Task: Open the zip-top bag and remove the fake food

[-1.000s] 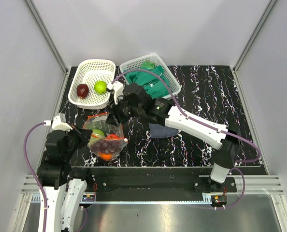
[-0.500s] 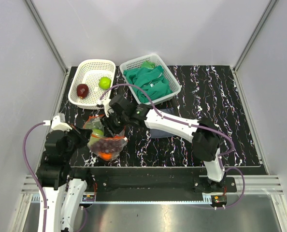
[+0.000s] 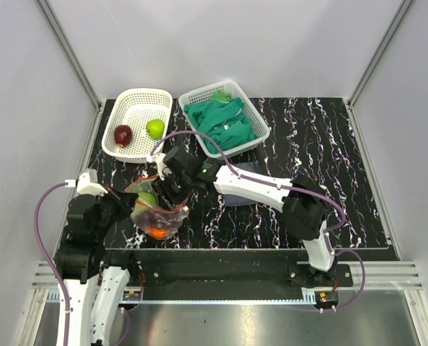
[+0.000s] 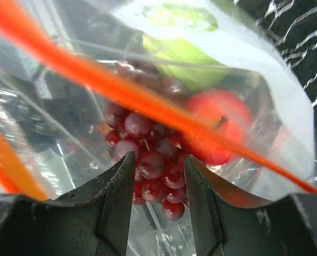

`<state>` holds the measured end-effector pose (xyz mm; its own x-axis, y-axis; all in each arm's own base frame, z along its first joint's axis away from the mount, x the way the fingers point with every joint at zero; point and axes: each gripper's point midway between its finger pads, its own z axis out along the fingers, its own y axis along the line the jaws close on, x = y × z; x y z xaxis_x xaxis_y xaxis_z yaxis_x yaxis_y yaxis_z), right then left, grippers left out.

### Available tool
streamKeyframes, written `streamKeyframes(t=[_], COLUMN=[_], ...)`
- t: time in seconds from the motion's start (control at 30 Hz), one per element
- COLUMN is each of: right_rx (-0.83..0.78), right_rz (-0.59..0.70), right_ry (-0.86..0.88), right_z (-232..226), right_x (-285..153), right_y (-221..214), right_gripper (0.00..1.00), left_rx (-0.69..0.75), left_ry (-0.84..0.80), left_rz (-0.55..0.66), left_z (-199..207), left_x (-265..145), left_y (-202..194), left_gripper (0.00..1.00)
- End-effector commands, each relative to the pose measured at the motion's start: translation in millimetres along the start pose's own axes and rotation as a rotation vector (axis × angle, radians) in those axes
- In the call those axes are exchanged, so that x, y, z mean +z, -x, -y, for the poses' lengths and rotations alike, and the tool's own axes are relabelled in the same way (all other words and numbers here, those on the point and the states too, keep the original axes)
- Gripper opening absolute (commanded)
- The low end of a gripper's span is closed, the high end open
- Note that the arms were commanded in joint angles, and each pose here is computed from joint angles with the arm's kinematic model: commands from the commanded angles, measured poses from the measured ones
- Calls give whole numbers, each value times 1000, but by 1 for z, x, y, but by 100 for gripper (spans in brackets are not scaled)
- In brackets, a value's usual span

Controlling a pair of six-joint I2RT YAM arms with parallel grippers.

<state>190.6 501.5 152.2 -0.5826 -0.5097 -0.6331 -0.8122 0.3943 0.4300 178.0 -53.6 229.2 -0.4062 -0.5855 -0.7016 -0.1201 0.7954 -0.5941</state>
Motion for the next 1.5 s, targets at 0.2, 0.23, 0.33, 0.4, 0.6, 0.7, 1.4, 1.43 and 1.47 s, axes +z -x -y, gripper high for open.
streamKeyframes(t=[0.2, 0.23, 0.33, 0.4, 0.6, 0.7, 1.4, 1.43, 1.47], right_rx=[-4, -6, 0, 3, 1, -22, -183, -187, -188], right_rz=[-79, -82, -91, -94, -76, -17, 388, 394, 397], right_ry=[52, 54, 64, 86, 83, 72, 90, 85, 87], right_z=[-14, -14, -15, -19, -24, -30, -92, -92, -93], right_x=[4, 5, 13, 17, 20, 5, -109, -111, -112], right_y=[-29, -29, -31, -30, -27, -9, 120, 122, 122], right_gripper=[52, 54, 54, 53, 45, 39, 31, 32, 31], left_rx=[6, 5, -3, -6, -4, -7, 2, 3, 3], left_ry=[-63, -60, -54, -57, -43, -36, -37, -37, -36], left_rz=[50, 49, 35, 32, 33, 39, 53, 53, 54], left_z=[15, 13, 9, 9, 4, 2, 4, 4, 4], left_x=[-7, -6, -3, -3, -4, -4, -9, -9, -10], left_y=[12, 11, 5, 3, 0, 1, 4, 4, 4], left_gripper=[0, 0, 0, 0, 0, 0, 0, 0, 0])
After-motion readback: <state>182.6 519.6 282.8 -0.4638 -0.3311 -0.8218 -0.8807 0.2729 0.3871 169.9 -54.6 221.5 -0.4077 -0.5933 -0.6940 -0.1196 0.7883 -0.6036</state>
